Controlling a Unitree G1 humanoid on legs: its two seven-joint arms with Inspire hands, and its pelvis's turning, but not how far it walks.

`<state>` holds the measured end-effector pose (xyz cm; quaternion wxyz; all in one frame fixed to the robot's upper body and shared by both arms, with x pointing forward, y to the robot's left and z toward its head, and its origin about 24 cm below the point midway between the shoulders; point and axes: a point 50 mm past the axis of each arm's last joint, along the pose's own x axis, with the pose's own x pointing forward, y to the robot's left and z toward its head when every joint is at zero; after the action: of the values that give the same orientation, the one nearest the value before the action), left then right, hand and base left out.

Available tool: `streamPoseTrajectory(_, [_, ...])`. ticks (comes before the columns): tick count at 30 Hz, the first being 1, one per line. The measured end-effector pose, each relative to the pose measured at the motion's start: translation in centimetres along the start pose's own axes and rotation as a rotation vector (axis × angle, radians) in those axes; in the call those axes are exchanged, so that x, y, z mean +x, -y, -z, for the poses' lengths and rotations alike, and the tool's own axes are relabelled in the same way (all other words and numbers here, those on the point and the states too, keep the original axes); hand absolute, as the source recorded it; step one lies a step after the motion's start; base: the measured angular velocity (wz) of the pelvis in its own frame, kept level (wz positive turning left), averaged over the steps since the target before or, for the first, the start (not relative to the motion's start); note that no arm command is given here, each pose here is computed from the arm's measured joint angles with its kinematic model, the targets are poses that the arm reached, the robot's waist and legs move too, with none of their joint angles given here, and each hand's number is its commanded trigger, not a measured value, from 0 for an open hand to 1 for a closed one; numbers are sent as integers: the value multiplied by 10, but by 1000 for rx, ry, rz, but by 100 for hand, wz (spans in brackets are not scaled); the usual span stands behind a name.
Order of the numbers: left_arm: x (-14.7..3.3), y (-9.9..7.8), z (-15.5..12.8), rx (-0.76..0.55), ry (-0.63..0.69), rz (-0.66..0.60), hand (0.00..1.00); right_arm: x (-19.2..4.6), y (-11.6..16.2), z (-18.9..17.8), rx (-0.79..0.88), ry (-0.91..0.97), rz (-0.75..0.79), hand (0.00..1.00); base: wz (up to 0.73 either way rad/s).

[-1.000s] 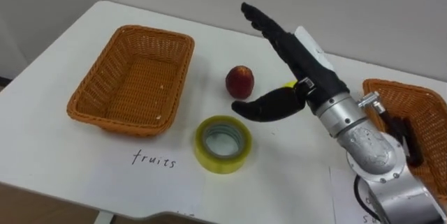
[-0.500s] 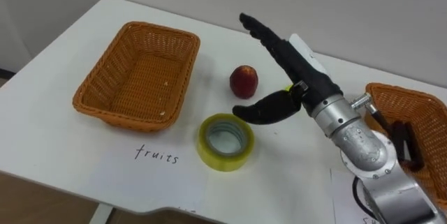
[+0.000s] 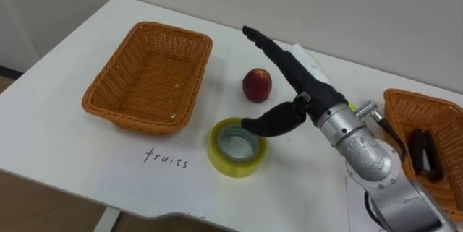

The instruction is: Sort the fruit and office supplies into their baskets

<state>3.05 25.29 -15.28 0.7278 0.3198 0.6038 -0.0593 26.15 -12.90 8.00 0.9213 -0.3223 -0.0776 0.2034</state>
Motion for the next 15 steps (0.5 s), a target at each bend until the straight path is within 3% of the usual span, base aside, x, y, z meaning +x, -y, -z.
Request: streamPoseTrajectory(15, [-2,-3,-3,25,12,-26,0,1,-19,17,-88,-99,-59,0,2])
